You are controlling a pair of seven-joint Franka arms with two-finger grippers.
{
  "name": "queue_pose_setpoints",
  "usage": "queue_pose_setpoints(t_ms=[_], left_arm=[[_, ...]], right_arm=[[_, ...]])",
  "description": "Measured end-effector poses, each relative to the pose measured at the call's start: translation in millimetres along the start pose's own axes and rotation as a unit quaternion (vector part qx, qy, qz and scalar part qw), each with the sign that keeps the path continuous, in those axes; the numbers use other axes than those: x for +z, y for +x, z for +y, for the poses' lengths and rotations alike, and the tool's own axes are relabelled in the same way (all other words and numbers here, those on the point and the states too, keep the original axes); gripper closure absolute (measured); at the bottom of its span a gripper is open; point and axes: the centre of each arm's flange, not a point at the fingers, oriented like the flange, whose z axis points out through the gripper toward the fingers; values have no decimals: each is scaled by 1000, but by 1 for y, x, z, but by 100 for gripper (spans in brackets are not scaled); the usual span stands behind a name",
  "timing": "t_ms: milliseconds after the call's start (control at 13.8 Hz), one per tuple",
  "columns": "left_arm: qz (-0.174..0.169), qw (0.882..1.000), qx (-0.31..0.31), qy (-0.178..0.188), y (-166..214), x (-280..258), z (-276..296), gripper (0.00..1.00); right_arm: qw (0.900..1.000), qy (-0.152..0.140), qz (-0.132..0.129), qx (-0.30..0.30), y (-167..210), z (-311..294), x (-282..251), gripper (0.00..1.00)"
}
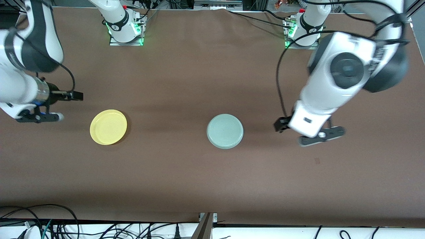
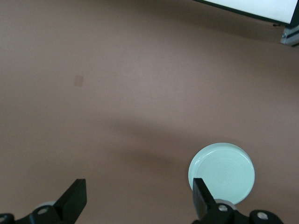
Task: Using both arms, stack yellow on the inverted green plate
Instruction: 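Release the green plate while the right gripper grasps the yellow plate, then lift the yellow plate with the right gripper onto the green plate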
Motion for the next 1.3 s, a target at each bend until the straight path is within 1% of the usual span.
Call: queue_pose_setpoints(t_ms=[72,145,217,289,362,434,506,579,651,723,796,868,940,1013,1085,1157,1230,1302], left_arm=[[-4,1000,5,-8,12,-8,-33,0],[-7,1000,19,-11,22,-13,-66,0],[-11,999,34,-12,30,-18,-100,0],[-16,999,47,-9,34,-20,-128,0],[-26,998,57,-5,34,-23,-152,0],[-39,997,67,0,30,-24,-169,0],[-49,996,77,4,26,-26,-182,0],[-52,995,84,7,24,-28,-192,0],[-51,995,87,9,24,-30,-203,0],[-50,995,85,10,25,-32,-212,0],[-52,995,83,8,25,-34,-218,0],[-54,995,82,5,24,-35,-221,0],[-54,995,83,4,23,-36,-221,0],[-56,995,87,5,20,-36,-219,0],[-58,994,90,6,17,-35,-216,0],[-60,994,93,6,14,-34,-214,0],[-61,994,93,6,12,-34,-213,0],[-63,994,94,7,12,-32,-214,0]], right_arm=[[1000,2,4,2,16,6,21,0],[1000,5,14,4,31,15,41,0],[999,16,28,5,44,26,63,0],[999,34,41,10,53,37,86,0],[997,51,57,15,58,48,109,0],[996,59,70,14,60,57,131,0],[995,63,80,16,58,62,149,4],[994,64,89,20,56,66,164,4],[993,64,97,22,53,68,178,8],[992,66,106,28,50,69,191,22],[990,72,113,36,47,69,203,32],[989,81,116,47,45,69,214,45],[988,90,116,56,44,68,222,55],[987,96,115,60,44,67,227,67],[987,99,115,62,45,67,230,76],[986,100,115,64,45,67,230,88],[986,103,115,66,45,66,229,97],[986,104,116,65,45,65,226,98]])
